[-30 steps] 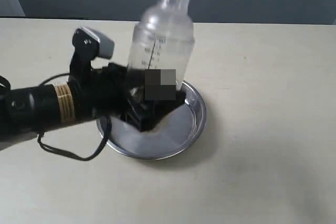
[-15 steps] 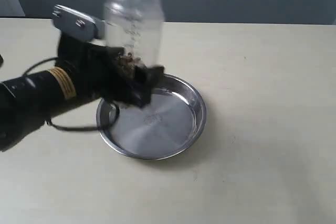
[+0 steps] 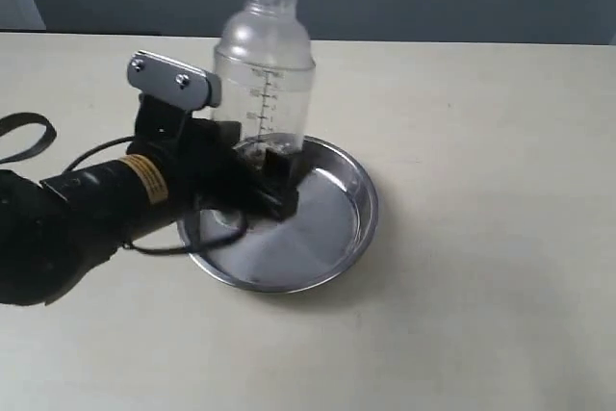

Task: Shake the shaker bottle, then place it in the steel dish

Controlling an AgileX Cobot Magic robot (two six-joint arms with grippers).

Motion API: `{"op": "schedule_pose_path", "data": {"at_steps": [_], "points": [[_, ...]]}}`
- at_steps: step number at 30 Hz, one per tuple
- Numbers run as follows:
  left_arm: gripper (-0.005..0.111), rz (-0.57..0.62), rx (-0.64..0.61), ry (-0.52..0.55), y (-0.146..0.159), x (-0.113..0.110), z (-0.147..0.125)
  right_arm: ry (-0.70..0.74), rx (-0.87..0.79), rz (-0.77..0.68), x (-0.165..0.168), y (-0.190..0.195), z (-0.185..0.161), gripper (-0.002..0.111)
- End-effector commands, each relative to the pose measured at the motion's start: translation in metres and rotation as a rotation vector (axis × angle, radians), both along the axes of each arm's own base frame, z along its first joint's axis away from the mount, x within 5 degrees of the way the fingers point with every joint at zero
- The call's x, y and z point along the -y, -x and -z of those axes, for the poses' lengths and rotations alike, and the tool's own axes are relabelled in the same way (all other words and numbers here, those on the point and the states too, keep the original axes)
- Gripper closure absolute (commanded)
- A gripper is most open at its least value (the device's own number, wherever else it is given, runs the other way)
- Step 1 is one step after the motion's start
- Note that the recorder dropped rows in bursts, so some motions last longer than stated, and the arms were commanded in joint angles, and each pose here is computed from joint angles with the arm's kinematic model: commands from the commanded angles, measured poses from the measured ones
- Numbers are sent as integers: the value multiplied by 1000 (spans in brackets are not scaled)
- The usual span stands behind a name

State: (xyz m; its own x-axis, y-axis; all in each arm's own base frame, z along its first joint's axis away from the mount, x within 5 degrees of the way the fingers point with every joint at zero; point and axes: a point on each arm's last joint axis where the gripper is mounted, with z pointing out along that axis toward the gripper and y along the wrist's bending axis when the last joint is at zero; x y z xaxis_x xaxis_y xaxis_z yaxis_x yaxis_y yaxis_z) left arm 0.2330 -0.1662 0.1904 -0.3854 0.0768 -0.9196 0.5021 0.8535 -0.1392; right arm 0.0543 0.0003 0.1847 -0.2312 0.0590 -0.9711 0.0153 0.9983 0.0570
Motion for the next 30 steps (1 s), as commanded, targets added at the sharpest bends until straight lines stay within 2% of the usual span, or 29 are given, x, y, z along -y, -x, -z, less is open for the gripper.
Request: {"op": "schedule_pose_path", "data": {"at_steps": [1, 2, 3, 4, 6, 7, 8, 10, 11, 13, 15, 17, 19, 21, 24, 26, 28, 30], "points": [[106, 69, 124, 13, 5, 10, -14, 2, 15, -3, 0, 0, -1, 109], [106, -128, 64, 117, -4, -3, -12, 2, 15, -3, 0, 0, -1, 109], [106, -208, 35, 166, -8, -8, -11, 2, 15, -3, 0, 0, -1, 109], [106, -123, 56, 120, -4, -2, -12, 2, 15, -3, 0, 0, -1, 109], [106, 244, 197, -93, 15, 18, -15, 2, 15, -3, 0, 0, -1, 109], [106, 264, 198, -91, 16, 19, -15, 2, 15, -3, 0, 0, -1, 109], [106, 151, 153, -32, 9, 12, -14, 2, 15, -3, 0, 0, -1, 109], [106, -162, 38, 110, -7, -10, -9, 2, 15, -3, 0, 0, -1, 109], [106, -192, 28, 114, -9, -13, -8, 2, 15, -3, 0, 0, -1, 109], [106, -60, 61, 38, -4, -5, -7, 2, 15, -3, 0, 0, -1, 109], [106, 66, 167, 37, 0, 4, -21, 2, 15, -3, 0, 0, -1, 109], [106, 112, 266, 90, 4, 6, -48, 2, 15, -3, 0, 0, -1, 109], [106, 102, 312, 128, 7, 3, -69, 2, 15, -3, 0, 0, -1, 109], [106, 94, 244, 102, 8, 2, -58, 2, 15, -3, 0, 0, -1, 109], [106, 92, 29, -15, 10, 1, 1, 2, 15, -3, 0, 0, -1, 109], [106, 89, -16, -39, 10, 0, 18, 2, 15, -3, 0, 0, -1, 109], [106, 90, 34, -6, 11, 0, 6, 2, 15, -3, 0, 0, -1, 109], [106, 97, 162, 75, 11, 1, -29, 2, 15, -3, 0, 0, -1, 109]]}}
